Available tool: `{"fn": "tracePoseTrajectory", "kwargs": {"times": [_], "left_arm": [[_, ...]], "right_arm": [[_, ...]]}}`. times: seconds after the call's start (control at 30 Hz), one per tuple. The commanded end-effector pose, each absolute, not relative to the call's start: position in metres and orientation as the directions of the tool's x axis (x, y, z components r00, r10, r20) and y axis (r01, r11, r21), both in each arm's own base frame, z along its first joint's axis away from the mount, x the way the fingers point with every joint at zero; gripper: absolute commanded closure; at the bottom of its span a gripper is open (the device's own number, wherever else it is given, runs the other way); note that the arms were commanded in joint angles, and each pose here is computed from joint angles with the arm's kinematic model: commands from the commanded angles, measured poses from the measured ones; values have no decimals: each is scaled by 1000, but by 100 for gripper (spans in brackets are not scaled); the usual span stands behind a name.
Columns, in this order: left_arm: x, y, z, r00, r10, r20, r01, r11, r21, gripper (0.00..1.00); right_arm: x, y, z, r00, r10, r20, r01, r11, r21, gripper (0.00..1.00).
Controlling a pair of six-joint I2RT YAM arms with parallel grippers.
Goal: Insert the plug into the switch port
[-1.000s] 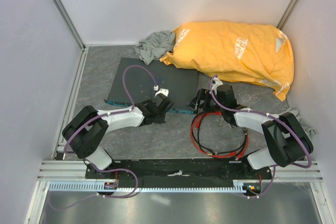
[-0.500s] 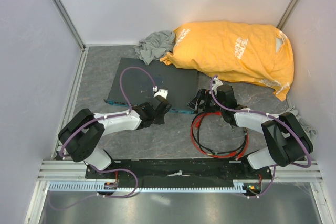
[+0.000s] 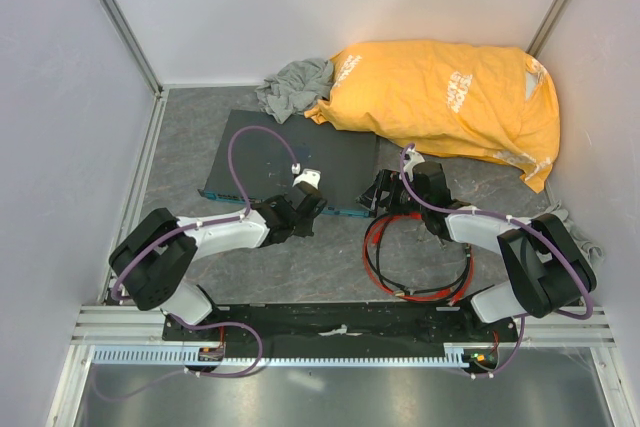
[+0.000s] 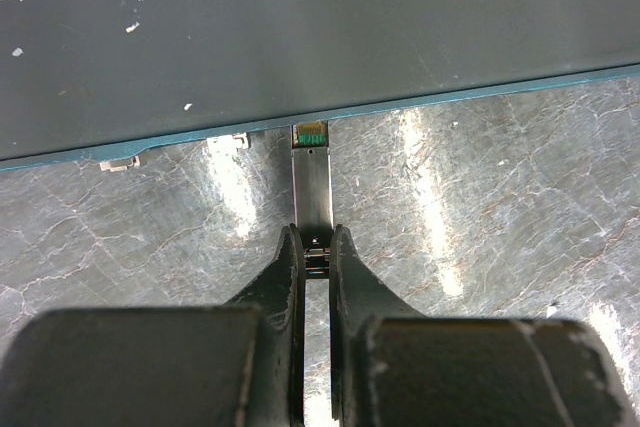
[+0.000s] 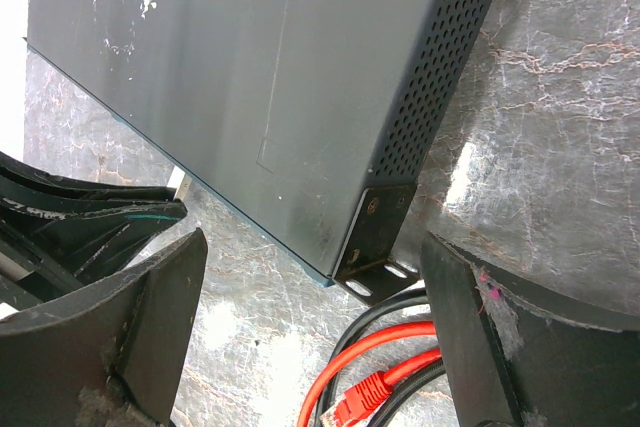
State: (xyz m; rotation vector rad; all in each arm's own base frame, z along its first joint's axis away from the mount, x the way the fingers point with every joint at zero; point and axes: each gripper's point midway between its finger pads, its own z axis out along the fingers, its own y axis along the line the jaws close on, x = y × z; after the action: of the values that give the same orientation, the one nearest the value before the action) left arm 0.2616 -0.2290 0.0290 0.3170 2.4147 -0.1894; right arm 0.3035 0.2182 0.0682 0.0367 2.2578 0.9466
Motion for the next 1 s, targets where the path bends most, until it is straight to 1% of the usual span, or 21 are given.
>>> {"fn": "tracePoseTrajectory", "kwargs": {"times": [0.0, 0.27, 0.4, 0.57, 0.6, 0.73, 0.97], "left_arm": [[301, -246, 85, -589, 40, -807, 227, 967, -118, 99], [303, -250, 93, -565, 35, -824, 243, 962, -126, 99], [302, -250, 85, -576, 47, -816, 245, 962, -117, 99], [298, -252, 72, -619, 53, -784, 237, 964, -122, 99], [291, -246, 63, -652, 70, -755, 224, 969, -103, 99], [279, -237, 49, -700, 83, -709, 204, 975, -87, 99], [276, -235, 48, -708, 83, -701, 201, 976, -86, 98]], "right_arm": [[306, 222, 74, -756, 275, -594, -251, 716, 651, 6], [306, 222, 75, -755, 274, -596, -253, 716, 651, 6], [306, 222, 75, -755, 276, -595, -252, 715, 652, 5], [306, 222, 75, -756, 275, -594, -251, 716, 651, 6], [305, 222, 75, -757, 275, -593, -252, 715, 652, 6], [306, 223, 75, -756, 275, -594, -253, 715, 652, 6], [306, 223, 75, -756, 278, -592, -253, 711, 656, 6]]}}
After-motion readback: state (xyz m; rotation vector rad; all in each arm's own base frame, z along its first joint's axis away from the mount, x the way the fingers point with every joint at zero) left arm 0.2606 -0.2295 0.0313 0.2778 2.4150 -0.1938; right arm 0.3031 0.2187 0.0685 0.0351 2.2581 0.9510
